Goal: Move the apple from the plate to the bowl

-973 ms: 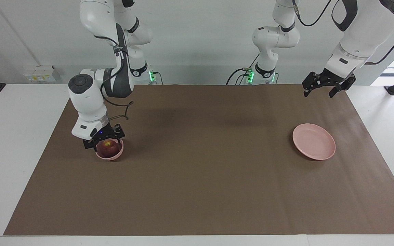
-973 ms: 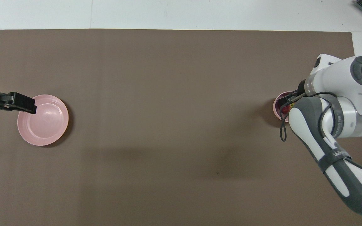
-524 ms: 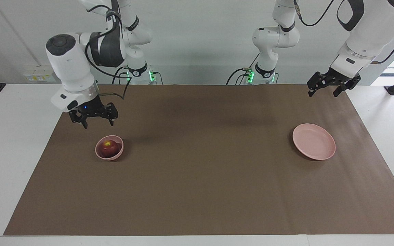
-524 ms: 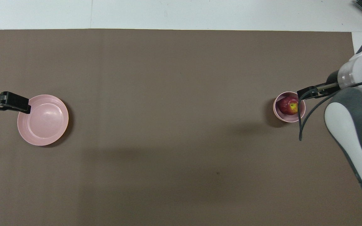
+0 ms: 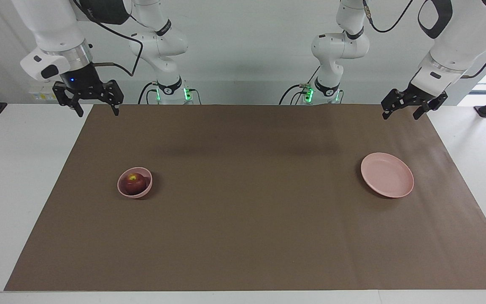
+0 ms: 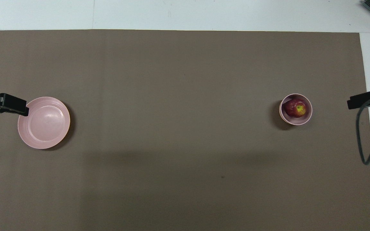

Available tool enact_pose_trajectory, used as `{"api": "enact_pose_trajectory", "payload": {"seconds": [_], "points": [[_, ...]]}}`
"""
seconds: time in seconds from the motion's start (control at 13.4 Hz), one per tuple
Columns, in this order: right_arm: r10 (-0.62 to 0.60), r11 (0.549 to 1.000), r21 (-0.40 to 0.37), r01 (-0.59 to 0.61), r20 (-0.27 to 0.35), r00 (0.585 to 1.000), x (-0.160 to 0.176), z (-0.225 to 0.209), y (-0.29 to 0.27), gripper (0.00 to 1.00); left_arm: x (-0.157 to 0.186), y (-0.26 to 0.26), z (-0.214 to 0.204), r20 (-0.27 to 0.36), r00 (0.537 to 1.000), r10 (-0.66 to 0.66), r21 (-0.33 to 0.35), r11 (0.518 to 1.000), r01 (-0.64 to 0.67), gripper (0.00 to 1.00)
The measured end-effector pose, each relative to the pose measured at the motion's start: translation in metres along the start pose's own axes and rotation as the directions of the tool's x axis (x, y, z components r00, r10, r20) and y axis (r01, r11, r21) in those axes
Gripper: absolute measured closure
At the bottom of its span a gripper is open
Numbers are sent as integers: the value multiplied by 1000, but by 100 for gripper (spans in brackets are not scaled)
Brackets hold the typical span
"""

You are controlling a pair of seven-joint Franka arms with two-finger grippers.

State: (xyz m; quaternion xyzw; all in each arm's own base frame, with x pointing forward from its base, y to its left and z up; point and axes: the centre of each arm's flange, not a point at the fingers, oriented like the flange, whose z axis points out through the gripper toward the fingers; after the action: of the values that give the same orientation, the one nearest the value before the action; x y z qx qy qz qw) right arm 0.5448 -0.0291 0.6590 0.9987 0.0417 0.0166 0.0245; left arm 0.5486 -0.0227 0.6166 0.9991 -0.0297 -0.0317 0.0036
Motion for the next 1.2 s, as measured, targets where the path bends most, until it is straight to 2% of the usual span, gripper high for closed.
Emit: {"api": "enact_pose_trajectory", "payload": {"seconds": [0.22,0.6,0.82,1.2], "points": [[2,1000,12,-2,-12,1000,-19,-22,0,0,0,0,0,0,1000,0,0,1000,0,0],[-10,1000,21,9,23,1000,-21,-11,-7,0,0,0,0,0,1000,0,0,1000,0,0],[-4,999,51,2,27,1000,-22,-8,-6,0,0,0,0,0,1000,0,0,1000,0,0],[-5,999,53,3,24,1000,-21,-8,-7,0,0,0,0,0,1000,0,0,1000,0,0]]}}
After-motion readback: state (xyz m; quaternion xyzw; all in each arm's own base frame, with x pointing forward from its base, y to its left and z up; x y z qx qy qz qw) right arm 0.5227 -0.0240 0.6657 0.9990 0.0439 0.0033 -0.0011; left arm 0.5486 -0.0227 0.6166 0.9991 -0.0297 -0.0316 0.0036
